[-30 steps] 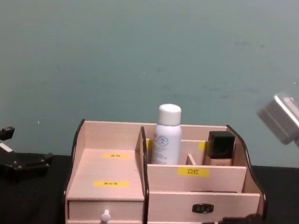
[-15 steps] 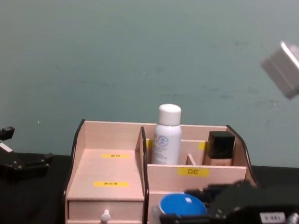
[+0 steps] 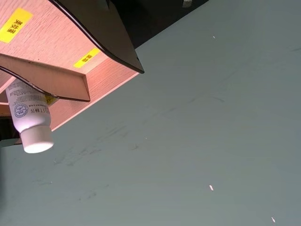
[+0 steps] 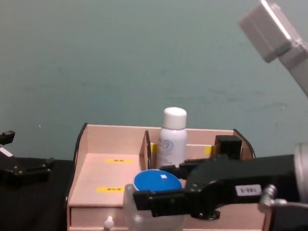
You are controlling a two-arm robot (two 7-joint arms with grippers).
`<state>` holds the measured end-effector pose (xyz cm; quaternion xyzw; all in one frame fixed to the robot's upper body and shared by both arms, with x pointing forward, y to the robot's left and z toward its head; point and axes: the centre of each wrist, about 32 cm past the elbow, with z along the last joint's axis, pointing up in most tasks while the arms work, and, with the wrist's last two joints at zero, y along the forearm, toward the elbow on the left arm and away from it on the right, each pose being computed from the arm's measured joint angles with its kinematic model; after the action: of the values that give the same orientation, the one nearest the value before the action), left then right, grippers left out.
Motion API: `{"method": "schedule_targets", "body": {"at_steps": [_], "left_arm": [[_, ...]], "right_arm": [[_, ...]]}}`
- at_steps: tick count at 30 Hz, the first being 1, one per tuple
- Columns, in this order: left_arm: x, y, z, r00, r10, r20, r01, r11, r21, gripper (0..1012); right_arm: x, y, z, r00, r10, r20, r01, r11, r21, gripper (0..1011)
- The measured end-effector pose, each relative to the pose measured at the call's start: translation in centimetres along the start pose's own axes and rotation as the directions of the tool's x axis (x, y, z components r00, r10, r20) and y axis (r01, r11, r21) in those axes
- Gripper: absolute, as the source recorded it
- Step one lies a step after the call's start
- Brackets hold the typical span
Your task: Pick up the facial cleanser and watermelon frost from the table and place them into the tiered storage box.
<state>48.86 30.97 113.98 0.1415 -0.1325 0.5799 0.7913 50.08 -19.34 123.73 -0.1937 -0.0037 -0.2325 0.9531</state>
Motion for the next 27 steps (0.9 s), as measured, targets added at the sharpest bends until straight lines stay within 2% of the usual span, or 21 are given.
{"method": "schedule_targets", "body": {"at_steps": [15, 27], "left_arm": [[0.0, 0.0, 0.0, 1.0, 0.0, 0.0, 0.0, 1.0, 0.0, 1010], [0.0, 0.0, 0.0, 1.0, 0.0, 0.0, 0.0, 1.0, 0.0, 1009]], "right_arm": [[1.1, 2.8, 1.0, 0.999, 0.003, 0.037, -0.003, 1.0, 0.004, 716], [2.5, 5.0, 2.3, 0.998, -0.029, 0.051, 0.028, 0.999, 0.03, 716]]}}
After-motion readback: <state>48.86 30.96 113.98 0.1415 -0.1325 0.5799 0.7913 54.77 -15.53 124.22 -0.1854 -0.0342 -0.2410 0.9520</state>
